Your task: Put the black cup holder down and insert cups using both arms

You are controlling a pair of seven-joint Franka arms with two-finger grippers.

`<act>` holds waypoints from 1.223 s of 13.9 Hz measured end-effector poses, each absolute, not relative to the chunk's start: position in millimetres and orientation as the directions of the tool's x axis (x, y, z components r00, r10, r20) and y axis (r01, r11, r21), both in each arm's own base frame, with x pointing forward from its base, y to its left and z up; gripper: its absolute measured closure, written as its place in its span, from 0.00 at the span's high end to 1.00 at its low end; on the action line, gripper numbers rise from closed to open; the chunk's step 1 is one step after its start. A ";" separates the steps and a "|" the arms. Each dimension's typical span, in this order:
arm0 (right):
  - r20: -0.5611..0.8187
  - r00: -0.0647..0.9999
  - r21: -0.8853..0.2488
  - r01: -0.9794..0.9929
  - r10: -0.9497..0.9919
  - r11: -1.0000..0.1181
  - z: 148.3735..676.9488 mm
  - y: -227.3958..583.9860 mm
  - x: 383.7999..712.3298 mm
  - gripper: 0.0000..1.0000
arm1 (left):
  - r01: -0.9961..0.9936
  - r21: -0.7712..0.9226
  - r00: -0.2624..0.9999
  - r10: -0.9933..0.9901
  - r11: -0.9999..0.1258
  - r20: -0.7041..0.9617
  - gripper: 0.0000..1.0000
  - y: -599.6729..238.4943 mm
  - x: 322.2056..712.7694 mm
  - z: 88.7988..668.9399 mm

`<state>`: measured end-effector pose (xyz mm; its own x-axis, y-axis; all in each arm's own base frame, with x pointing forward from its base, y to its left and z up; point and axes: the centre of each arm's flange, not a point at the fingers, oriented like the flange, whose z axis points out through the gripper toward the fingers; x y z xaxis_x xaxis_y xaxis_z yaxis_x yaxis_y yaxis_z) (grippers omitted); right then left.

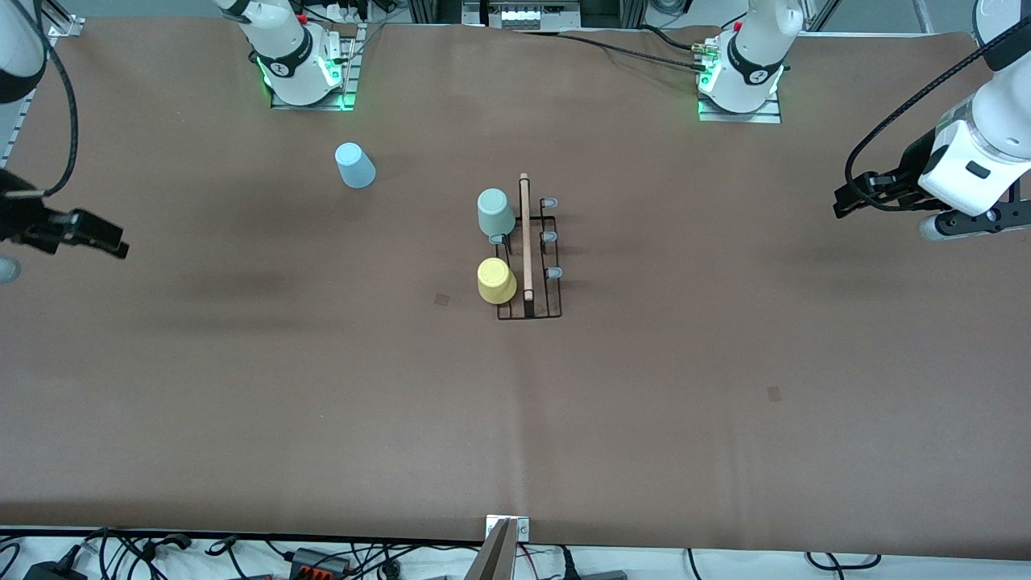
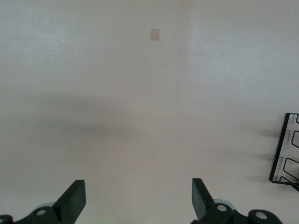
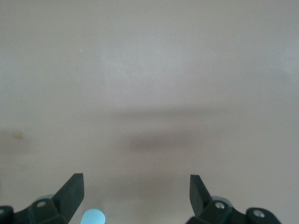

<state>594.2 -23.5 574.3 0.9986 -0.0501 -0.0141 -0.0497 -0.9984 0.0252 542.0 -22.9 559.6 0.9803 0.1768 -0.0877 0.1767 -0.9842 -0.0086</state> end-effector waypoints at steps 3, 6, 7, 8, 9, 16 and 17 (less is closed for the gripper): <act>-0.030 0.998 0.021 -0.046 -0.046 -0.999 577.2 -21.0 560.4 1.00 | 0.177 -0.009 0.980 0.177 -0.984 -0.088 1.00 -22.9 542.0 559.6; -0.018 0.999 0.020 -0.038 -0.038 -0.999 587.4 -16.5 543.1 1.00 | 0.177 -0.009 0.980 0.177 -0.984 -0.088 1.00 -22.9 542.0 559.6; -0.016 0.999 0.020 -0.038 -0.039 -0.999 588.9 -16.8 541.0 1.00 | 0.177 -0.009 0.980 0.177 -0.984 -0.088 1.00 -22.9 542.0 559.6; -0.017 0.999 0.019 -0.040 -0.041 -0.999 588.0 -17.9 539.7 1.00 | 0.177 -0.009 0.980 0.177 -0.984 -0.088 1.00 -22.9 542.0 559.6; -0.012 0.999 0.019 -0.041 -0.042 -0.999 585.5 -18.6 538.9 1.00 | 0.177 -0.009 0.980 0.177 -0.984 -0.088 1.00 -22.9 542.0 559.6; -0.001 0.999 0.018 -0.043 -0.043 -0.999 573.0 -19.6 528.8 1.00 | 0.177 -0.009 0.980 0.177 -0.984 -0.088 1.00 -22.9 542.0 559.6; -0.002 0.999 0.017 -0.041 -0.041 -0.999 572.9 -18.9 528.8 1.00 | 0.177 -0.009 0.980 0.177 -0.984 -0.088 1.00 -22.9 542.0 559.6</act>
